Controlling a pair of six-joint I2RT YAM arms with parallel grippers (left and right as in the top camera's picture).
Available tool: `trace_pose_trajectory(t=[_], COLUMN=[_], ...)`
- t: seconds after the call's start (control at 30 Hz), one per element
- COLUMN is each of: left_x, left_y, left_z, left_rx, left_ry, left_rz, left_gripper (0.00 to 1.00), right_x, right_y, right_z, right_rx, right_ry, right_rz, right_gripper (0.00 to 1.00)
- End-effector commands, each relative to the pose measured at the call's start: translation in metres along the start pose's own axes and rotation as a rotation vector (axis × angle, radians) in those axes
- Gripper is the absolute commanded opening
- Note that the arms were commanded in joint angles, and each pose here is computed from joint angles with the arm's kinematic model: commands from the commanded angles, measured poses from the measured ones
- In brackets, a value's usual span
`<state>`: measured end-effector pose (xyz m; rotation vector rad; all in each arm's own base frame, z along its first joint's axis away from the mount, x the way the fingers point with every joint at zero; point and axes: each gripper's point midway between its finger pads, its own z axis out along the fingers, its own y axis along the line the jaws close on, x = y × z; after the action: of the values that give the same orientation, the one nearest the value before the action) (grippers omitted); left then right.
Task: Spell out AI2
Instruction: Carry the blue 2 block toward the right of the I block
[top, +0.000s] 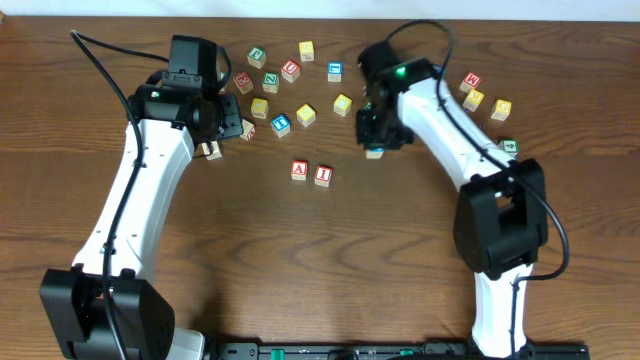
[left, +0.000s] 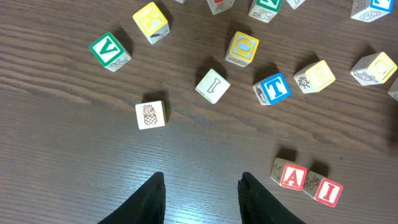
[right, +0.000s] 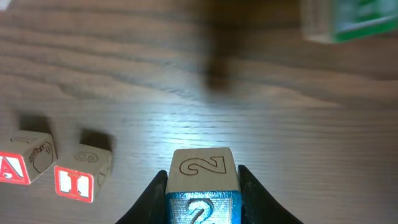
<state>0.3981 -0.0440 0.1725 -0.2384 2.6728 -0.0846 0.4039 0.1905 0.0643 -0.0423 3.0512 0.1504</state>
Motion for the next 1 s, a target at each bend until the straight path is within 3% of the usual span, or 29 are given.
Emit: trace_pose_trajectory(t=[0.0,0.4,0.97], left_x=[-0.007,0.006,0.022], left_y=[0.001,0.004,-0.007], left_z=[-0.004,0.004,0.011], left_rx=[-0.005,-0.015,-0.006], left_ry=[-0.018,0.018,0.057], left_rz=[0.003,-0.021,-0.008], left_gripper=[0.38,0.38,0.38], right_x=[0.014,0.035,0.046], right_y=[0.016,0.035,0.043], right_z=[0.014,0.048,0.052], right_rx=[-0.003,-0.003,0.038], right_ry=[0.020,0.014,0.007], right_rz=[-0.021,-0.051,-0.025], right_gripper=[0.25,0.25,0.26])
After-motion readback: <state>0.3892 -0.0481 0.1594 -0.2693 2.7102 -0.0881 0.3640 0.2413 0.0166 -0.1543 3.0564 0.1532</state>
